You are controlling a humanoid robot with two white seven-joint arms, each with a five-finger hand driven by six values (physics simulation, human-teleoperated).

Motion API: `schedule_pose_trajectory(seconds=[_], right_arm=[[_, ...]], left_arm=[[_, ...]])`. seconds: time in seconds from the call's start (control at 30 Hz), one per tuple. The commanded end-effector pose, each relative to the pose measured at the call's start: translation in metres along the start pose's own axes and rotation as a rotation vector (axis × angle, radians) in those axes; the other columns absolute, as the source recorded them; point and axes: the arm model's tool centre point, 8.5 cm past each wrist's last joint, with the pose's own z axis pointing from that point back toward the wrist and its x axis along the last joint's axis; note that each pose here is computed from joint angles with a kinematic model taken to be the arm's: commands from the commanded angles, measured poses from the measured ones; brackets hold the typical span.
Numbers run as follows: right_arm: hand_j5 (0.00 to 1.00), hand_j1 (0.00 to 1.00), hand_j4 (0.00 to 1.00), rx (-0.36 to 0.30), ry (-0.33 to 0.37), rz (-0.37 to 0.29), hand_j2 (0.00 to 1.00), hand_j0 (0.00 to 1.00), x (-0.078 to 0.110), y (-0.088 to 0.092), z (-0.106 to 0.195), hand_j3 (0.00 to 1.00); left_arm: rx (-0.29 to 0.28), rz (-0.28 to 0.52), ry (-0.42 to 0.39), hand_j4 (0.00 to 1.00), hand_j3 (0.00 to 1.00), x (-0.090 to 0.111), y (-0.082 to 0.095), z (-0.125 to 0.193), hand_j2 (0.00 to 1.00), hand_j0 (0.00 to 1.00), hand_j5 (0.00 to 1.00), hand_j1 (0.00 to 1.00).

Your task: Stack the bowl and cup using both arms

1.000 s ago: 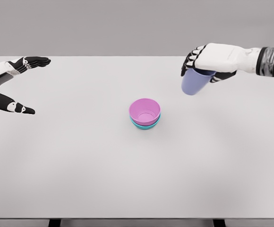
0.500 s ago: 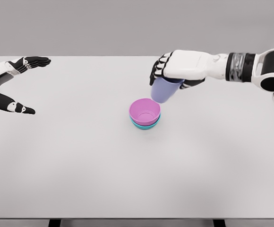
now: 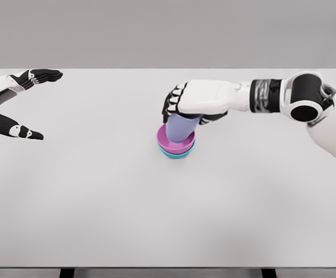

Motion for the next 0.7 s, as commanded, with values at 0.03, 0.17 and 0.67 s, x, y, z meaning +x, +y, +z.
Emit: schedule_pose_trajectory(seconds=[0.03,0.17,0.67], right_arm=[[0.73,0.73,0.73,0.004,-0.007,-0.008,0.73,0.73,0.002,0.003,-0.003,0.73],[0.77,0.77,0.77,0.031,-0.011,-0.020,0.77,0.77,0.002,0.012,-0.007,0.77],[1.00,1.00,1.00,-0.094,0.190,-0.004,1.00,1.00,-0.040,-0.022,0.077,1.00]], left_arm=[[0.005,0.006,-0.002,1.00,1.00,0.000,0.001,0.000,1.00,1.00,1.00,1.00],[0.005,0.006,-0.002,1.00,1.00,0.000,0.001,0.000,1.00,1.00,1.00,1.00],[0.001,0.003,0.000,1.00,1.00,0.000,0.000,0.000,1.00,1.00,1.00,1.00]])
